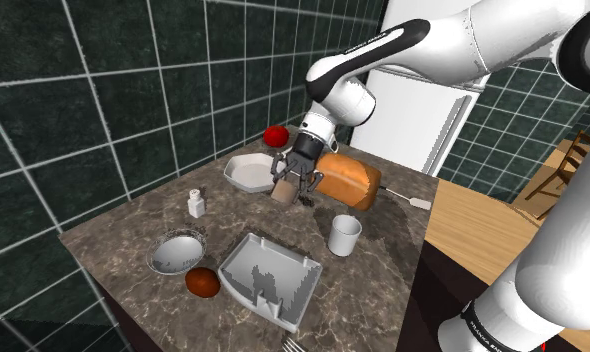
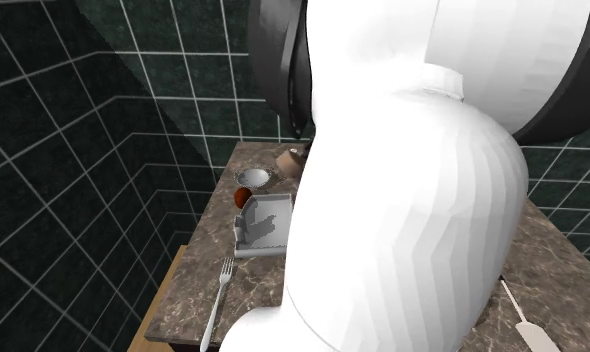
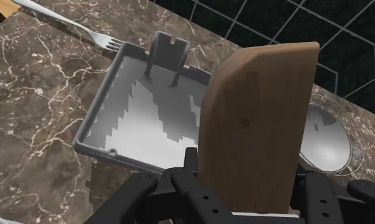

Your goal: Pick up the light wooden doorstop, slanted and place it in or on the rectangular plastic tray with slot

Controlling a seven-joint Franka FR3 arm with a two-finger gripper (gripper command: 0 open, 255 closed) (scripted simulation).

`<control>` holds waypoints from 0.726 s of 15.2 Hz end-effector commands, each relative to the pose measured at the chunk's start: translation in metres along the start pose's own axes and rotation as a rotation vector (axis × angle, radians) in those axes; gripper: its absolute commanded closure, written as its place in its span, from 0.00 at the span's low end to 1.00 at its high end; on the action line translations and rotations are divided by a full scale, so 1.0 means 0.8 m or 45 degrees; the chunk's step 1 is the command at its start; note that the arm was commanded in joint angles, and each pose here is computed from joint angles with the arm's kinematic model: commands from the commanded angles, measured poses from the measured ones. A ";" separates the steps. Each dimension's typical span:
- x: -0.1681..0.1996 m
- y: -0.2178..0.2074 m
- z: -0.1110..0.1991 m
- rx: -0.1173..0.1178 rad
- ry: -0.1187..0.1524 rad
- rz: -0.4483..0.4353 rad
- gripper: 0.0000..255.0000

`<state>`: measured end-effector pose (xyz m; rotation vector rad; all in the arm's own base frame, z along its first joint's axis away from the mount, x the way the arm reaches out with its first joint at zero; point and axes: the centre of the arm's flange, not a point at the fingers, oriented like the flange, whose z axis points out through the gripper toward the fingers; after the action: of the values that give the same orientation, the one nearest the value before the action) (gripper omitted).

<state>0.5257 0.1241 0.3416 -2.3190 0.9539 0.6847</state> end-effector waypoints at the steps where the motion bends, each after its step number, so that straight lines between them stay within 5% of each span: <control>1: -0.009 -0.003 -0.010 0.000 0.000 0.000 1.00; 6: -0.029 -0.012 -0.034 0.000 0.000 0.000 1.00; 11: -0.093 -0.006 0.019 0.000 0.000 0.000 1.00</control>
<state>0.4909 0.1641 0.3792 -2.3195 0.9527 0.6856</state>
